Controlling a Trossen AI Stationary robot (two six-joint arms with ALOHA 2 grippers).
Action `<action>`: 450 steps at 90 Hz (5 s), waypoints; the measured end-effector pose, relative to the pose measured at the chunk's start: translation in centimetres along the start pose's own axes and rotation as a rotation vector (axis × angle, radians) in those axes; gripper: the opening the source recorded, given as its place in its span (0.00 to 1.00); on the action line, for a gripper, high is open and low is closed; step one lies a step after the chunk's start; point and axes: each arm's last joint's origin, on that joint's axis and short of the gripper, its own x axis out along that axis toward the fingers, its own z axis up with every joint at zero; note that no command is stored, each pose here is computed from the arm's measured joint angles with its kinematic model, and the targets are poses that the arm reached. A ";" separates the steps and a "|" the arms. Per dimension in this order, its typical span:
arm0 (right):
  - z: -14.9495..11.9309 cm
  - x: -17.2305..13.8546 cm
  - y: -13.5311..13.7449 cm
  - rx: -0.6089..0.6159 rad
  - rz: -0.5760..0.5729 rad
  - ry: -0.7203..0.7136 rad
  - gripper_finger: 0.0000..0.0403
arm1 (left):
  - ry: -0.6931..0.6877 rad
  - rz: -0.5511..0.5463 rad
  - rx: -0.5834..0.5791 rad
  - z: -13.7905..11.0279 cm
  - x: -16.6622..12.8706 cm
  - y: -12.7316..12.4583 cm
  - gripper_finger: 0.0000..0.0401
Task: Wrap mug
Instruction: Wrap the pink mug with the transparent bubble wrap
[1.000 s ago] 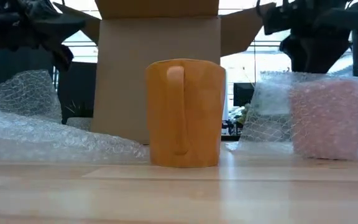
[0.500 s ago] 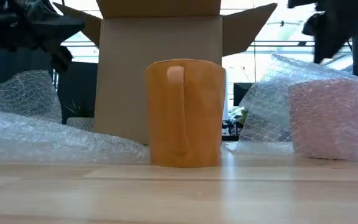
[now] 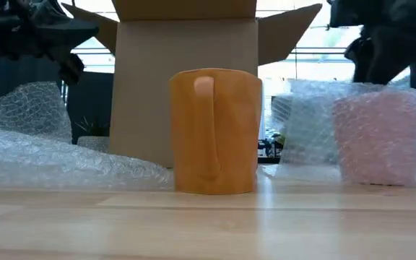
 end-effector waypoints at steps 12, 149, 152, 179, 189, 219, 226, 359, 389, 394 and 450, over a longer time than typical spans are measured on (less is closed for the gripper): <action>0.4 0.8 -0.2 -0.031 -0.005 0.014 0.55 | -0.001 0.003 0.000 0.0 0.0 0.0 0.00; -1.0 2.6 -1.9 0.062 -0.007 0.160 0.55 | 0.091 0.041 0.004 -0.9 0.0 0.3 0.00; -1.2 2.9 -1.9 0.067 -0.007 0.157 0.55 | 0.091 0.041 0.004 -0.9 0.0 0.3 0.00; -1.7 5.9 -1.7 0.092 -0.005 0.158 0.55 | 0.091 0.041 0.005 -0.9 0.0 0.3 0.00; -1.6 6.8 -1.5 0.097 0.018 0.184 0.55 | 0.091 0.041 0.004 -0.9 0.0 0.3 0.00; -1.5 7.3 -1.3 0.057 0.039 0.173 0.43 | 0.033 0.016 -0.001 -0.1 0.1 -0.1 0.00; -1.6 7.3 -1.3 0.027 0.036 0.178 0.34 | 0.028 0.017 -0.002 0.0 0.1 -0.1 0.00; -1.6 7.2 -0.9 -0.016 0.085 0.182 0.05 | 0.576 -0.138 -0.031 1.3 6.1 -14.0 0.00; -1.6 7.2 -1.0 -0.028 0.080 0.171 0.05 | 0.428 -0.209 0.011 -3.2 11.3 -15.2 0.00; -1.5 7.2 -1.0 -0.029 0.078 0.168 0.05 | 0.387 -0.165 0.037 -3.4 12.0 -14.7 0.00; 0.6 7.8 -1.4 -0.002 0.092 -0.016 0.05 | 0.083 0.362 0.107 -1.4 17.1 -5.7 0.00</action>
